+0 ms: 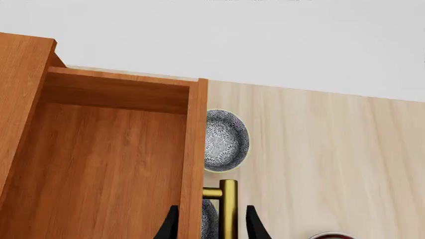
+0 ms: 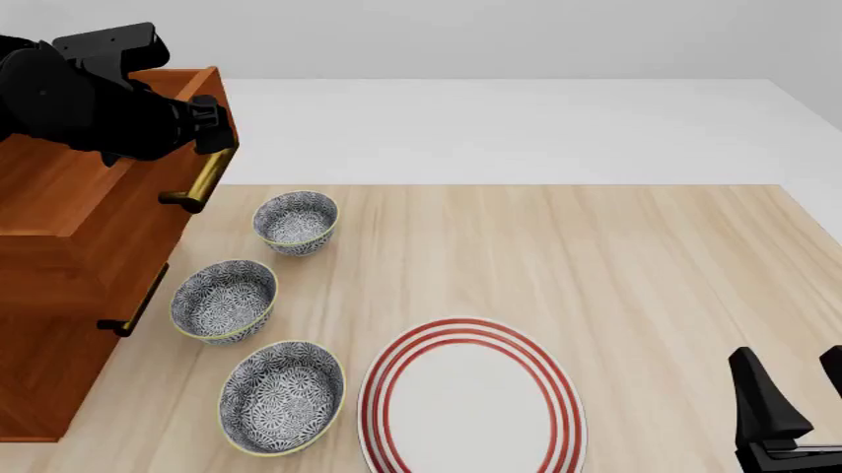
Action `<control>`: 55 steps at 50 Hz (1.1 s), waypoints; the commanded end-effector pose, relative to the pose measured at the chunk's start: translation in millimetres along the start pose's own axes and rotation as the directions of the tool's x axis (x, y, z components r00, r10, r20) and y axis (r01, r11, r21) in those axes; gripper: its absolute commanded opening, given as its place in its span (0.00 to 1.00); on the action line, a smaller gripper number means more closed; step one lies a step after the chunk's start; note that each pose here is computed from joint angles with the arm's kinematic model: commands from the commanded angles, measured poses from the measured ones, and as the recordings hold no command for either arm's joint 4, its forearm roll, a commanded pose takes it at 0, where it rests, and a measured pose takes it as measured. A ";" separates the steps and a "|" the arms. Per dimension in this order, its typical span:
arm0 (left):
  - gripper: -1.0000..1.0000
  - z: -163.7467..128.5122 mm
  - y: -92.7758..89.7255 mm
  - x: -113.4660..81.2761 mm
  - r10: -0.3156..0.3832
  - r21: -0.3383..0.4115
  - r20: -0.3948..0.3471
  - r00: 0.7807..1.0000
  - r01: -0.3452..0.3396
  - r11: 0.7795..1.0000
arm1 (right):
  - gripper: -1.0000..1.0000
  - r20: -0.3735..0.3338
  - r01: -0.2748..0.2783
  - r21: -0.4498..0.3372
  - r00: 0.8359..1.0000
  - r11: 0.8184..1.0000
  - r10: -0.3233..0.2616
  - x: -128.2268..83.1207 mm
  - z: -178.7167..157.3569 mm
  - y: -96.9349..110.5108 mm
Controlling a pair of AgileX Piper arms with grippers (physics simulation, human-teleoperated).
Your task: Open the top drawer of the cabinet.
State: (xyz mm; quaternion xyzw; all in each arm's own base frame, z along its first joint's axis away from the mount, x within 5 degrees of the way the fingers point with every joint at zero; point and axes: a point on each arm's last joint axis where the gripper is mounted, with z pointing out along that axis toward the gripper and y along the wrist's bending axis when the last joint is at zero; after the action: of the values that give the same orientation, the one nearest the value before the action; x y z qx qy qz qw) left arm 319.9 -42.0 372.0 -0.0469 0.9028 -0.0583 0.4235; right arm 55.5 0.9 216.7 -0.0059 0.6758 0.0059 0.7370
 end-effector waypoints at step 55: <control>1.00 66.5 -53.6 51.6 0.055 0.113 -0.202 0.978 -0.032 0.993 | 1.00 0.000 0.000 0.000 1.000 1.000 0.000 0.0 0.0 0.0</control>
State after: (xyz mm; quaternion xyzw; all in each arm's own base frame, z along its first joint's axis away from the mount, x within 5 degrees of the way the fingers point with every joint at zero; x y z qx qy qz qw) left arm 319.4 -88.1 372.0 -0.0158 0.8967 -0.1074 0.4292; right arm 55.5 0.9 216.7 -0.0059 0.6758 0.0059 0.7370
